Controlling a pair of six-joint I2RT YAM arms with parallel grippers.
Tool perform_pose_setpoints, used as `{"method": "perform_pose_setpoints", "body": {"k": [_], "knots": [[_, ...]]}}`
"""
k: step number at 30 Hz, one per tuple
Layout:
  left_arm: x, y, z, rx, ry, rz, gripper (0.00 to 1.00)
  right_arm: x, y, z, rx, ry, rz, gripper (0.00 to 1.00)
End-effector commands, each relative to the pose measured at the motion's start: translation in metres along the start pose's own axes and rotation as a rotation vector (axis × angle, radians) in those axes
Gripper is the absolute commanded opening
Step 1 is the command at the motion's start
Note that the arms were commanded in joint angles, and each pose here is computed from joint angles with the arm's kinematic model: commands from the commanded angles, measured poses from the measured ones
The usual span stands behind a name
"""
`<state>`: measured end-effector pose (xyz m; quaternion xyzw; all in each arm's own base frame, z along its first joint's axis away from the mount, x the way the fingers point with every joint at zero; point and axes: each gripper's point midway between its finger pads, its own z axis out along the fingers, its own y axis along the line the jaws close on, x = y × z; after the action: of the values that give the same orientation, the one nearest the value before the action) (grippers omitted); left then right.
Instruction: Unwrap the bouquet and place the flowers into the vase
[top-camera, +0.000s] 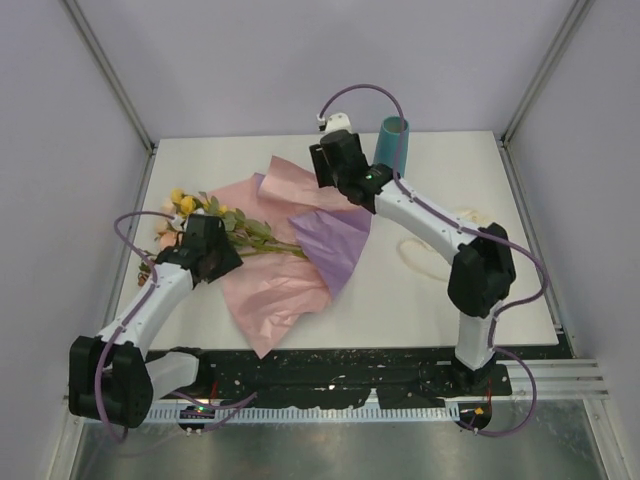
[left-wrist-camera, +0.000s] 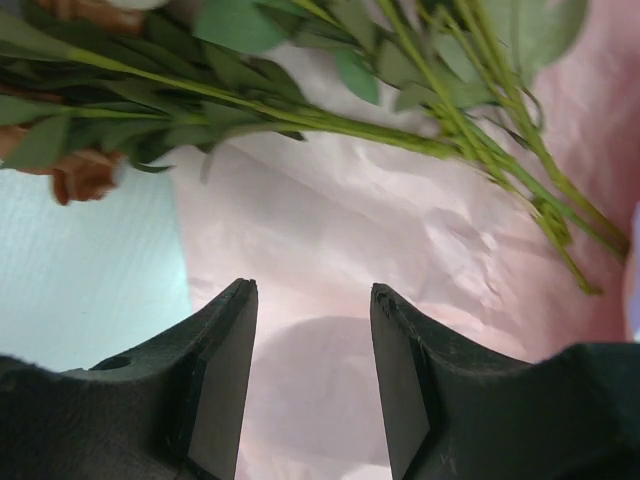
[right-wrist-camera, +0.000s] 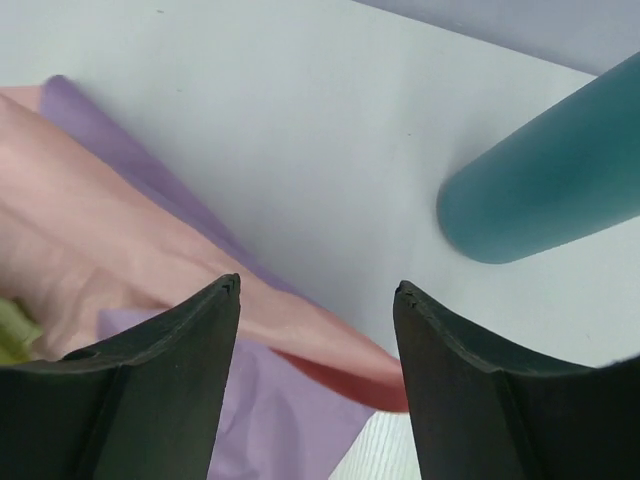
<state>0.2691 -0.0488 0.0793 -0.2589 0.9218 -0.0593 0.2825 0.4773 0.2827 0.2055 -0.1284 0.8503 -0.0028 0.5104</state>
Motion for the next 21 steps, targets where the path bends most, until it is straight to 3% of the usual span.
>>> {"method": "perform_pose_setpoints", "body": {"k": [1,6,10,21], "knots": [[0.004,-0.042,-0.016,0.173,-0.001,0.028,0.53,-0.018,0.036,-0.065,-0.129,-0.091,0.055,0.7],[0.031,-0.045,-0.006,0.227,0.071,-0.007,0.52,0.026,0.075,-0.102,-0.195,-0.102,0.086,0.77],[0.042,-0.034,0.0,0.193,0.081,-0.009,0.52,0.062,0.109,-0.121,-0.28,-0.093,0.092,0.75],[0.061,-0.004,0.025,0.031,0.128,0.019,0.53,0.131,0.135,-0.085,-0.205,-0.008,-0.045,0.67]]}}
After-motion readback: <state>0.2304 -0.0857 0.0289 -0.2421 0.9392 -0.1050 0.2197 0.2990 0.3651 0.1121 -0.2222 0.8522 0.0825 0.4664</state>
